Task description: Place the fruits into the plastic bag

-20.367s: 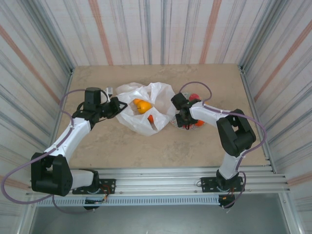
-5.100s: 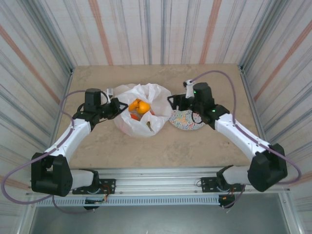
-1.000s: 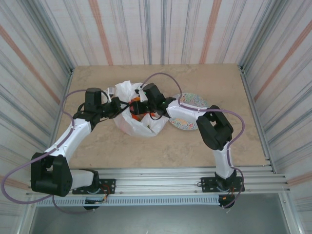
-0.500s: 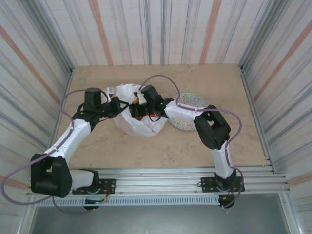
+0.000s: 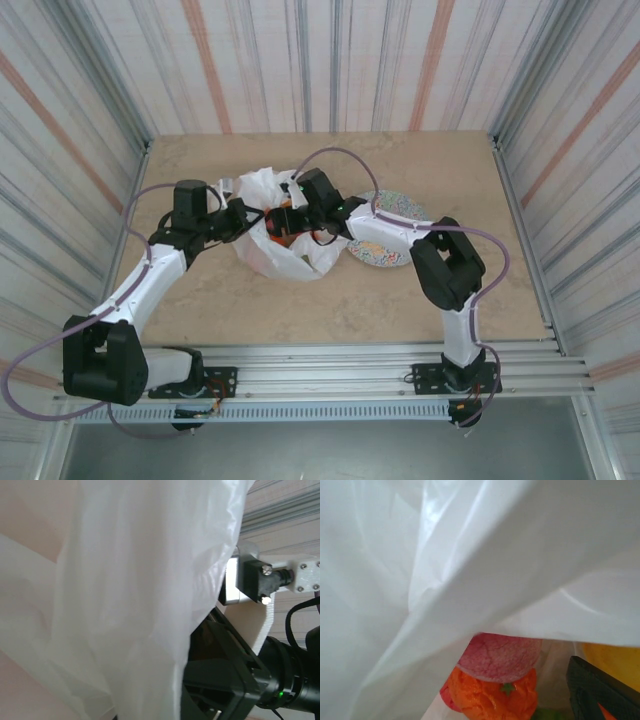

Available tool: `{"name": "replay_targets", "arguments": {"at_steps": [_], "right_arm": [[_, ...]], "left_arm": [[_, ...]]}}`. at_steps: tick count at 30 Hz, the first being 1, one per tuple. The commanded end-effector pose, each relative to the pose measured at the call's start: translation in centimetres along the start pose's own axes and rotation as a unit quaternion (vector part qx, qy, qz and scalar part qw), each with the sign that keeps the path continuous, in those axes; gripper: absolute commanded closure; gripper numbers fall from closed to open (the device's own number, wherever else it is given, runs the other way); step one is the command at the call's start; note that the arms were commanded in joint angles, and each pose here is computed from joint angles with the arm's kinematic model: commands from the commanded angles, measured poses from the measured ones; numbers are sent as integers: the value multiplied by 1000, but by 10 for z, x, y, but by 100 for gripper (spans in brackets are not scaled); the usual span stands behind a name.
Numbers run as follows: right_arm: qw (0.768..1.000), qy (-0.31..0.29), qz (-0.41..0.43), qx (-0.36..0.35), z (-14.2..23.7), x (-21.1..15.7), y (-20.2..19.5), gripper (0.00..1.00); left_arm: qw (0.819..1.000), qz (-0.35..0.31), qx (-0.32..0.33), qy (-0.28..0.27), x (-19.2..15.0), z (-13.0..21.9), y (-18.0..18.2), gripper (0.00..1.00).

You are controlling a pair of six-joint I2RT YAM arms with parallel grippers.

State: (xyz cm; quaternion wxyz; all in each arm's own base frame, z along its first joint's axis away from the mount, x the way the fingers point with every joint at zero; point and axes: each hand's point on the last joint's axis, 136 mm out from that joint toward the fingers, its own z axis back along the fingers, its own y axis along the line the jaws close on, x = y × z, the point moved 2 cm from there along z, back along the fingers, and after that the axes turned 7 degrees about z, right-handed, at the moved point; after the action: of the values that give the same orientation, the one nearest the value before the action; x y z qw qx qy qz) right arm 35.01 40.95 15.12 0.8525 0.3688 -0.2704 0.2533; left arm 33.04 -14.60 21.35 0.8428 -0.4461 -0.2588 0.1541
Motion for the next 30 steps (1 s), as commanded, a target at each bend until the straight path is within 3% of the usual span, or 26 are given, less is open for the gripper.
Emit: {"name": "replay_targets", "arguments": {"at_steps": [1,8,19,30], "right_arm": [[1000,-2,6,5,19,1,3,8],[1000,-20,13,-10,49,4,-6,8],[985,-59,119,-111,119,14,-13,7],[988,-74,97,-97,161,-11,-23,9]], "left_arm": [[1000,-12,-14,-19,5,12,-10,100],[1000,-8,-10,-24,8,15,-4,100],[999,-2,-3,-33,10,17,1,100],[1000,0,4,-28,7,17,6,100]]}}
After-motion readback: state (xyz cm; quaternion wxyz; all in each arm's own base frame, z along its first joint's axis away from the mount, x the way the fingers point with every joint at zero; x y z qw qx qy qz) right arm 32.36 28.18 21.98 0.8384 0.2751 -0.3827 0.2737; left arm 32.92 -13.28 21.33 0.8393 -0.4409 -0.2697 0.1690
